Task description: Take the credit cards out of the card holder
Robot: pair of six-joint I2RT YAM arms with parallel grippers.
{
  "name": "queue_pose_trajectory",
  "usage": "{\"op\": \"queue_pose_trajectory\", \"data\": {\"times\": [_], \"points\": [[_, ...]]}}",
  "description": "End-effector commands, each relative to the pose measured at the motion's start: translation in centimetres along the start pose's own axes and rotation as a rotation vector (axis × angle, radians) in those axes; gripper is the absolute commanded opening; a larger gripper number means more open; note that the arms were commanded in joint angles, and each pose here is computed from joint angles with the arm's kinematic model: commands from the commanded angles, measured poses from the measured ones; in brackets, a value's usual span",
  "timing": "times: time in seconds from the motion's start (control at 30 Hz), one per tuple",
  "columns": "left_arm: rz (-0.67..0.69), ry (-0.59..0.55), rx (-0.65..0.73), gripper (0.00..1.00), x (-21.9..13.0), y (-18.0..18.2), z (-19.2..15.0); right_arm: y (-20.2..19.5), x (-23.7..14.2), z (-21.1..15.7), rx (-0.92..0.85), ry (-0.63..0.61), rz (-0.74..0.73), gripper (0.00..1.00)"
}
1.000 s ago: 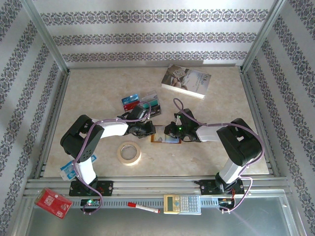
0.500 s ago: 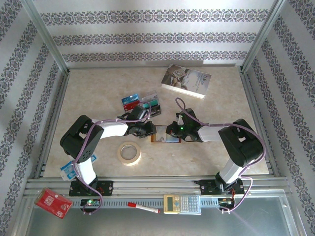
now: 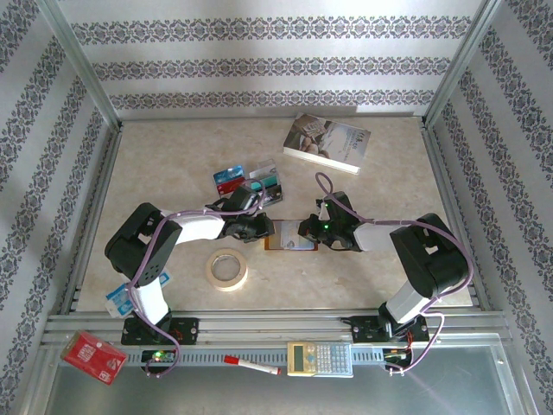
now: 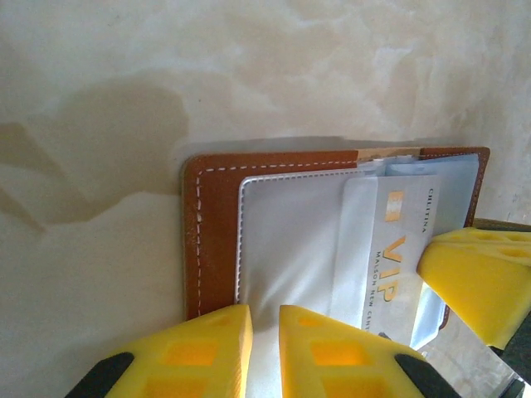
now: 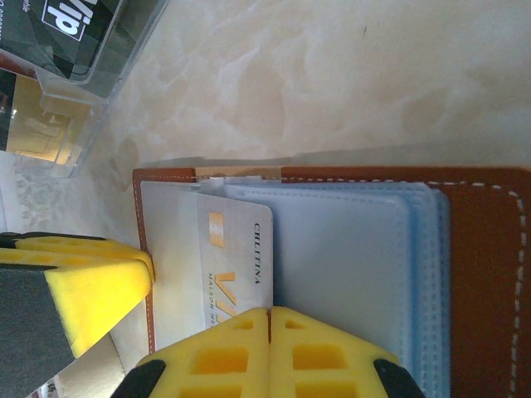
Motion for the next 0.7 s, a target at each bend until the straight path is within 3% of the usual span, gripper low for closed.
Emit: {"op": "queue_pose_trajectory", "data": {"times": [0.0, 0.2, 0.37, 0.57, 0.67], "points": [[0.021, 0.002, 0.026, 0.22, -1.4, -0.9, -0.1, -0.1, -0.3, 0.1, -0.014, -0.003, -0.01, 0.0], [-0.028, -0.101, 0.071, 0.24, -3.2, -3.9, 0.1, -0.2, -0.1, 0.1, -0.004, -0.002, -0.013, 0.0], [-0.072, -0.016, 0.055, 0.19, -0.9, -4.3, -0.8, -0.1, 0.0, 0.2, -0.005, 0.005, -0.006, 0.0], [0.001, 0.015, 0.058, 0.14, 1.0, -2.9, -1.0, 0.3, -0.1, 0.3, -0.006, 0.003, 0.012, 0.01], [0.031, 0.036, 0.051, 0.14, 1.4, -2.0, -1.3, 1.7, -0.4, 0.5, -0.031, 0.002, 0.09, 0.06]]}}
Point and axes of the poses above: each hand's point on the last joint's axis, 136 mm out from that joint toward the fingers, its own x axis out along the fingers, its own y axis along the line the jaws close on, z = x × y, the point moved 4 cm from there along -x, back along the fingers, and after that the axes turned 15 degrees about -x, right-handed, at the moved point
